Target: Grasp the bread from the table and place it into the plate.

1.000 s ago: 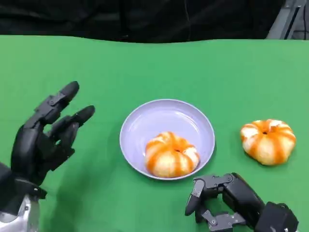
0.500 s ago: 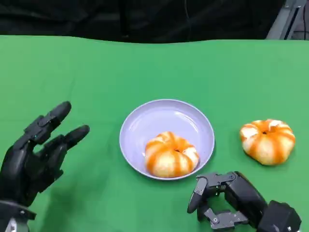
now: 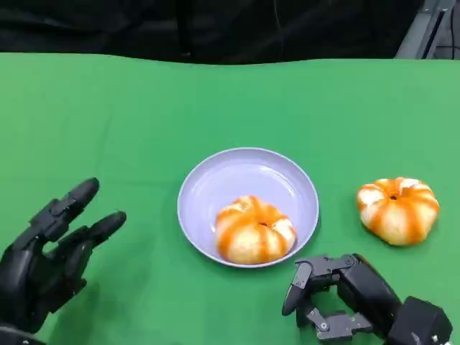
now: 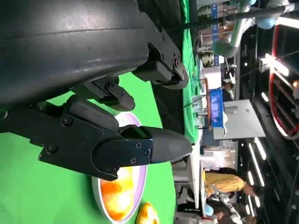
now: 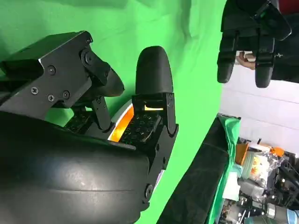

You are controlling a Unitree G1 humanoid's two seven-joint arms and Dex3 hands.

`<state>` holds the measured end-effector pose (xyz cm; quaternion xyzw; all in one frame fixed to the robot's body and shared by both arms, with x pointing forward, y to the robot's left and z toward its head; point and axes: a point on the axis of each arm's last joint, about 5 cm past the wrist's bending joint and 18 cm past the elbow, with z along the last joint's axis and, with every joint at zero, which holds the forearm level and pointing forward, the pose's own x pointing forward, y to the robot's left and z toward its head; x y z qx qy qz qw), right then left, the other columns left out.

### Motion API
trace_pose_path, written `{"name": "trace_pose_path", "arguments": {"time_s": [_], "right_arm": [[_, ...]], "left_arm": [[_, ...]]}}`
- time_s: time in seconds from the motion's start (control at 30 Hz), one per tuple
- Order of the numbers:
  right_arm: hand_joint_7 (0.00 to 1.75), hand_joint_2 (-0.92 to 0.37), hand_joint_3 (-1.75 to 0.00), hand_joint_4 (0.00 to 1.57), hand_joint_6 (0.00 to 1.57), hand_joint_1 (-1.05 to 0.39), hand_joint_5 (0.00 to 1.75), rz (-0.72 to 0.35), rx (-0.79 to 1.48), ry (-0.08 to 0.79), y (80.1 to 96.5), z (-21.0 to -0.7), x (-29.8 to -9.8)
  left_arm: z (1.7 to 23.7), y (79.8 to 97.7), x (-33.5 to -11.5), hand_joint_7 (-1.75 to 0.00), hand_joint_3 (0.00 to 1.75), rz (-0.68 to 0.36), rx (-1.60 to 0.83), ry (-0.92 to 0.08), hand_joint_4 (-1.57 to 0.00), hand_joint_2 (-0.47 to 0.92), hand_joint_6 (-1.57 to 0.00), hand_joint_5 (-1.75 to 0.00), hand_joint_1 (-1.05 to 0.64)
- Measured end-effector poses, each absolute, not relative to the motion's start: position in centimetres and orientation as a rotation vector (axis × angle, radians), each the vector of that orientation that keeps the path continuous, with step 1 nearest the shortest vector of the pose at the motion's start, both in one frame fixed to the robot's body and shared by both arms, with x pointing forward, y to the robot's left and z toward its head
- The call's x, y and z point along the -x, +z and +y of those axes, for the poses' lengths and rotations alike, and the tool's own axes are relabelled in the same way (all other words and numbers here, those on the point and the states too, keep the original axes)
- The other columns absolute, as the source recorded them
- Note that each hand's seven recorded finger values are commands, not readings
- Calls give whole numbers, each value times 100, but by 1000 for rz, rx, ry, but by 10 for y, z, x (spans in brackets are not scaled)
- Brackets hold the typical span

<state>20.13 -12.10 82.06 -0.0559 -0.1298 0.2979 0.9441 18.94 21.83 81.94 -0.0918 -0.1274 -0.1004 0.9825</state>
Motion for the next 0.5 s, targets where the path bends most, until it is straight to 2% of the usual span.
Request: {"name": "trace_pose_path", "arguments": {"time_s": [0.17, 0.27, 0.5], "right_arm": [[108, -55, -111, 100, 98, 17, 138, -262, 116, 607, 820, -122, -201], [107, -54, -111, 100, 98, 16, 137, -260, 116, 608, 820, -122, -201], [107, -54, -111, 100, 98, 14, 138, -256, 117, 608, 819, -123, -201]], "left_arm": [[218, 818, -188, -1, 52, -250, 172, -205, -65, 92, -47, 0, -69], [216, 816, -186, -2, 47, -240, 139, -217, -67, 92, -51, -1, -62], [212, 818, -186, -3, 37, -237, -29, -235, -78, 92, -57, -4, -61]]}}
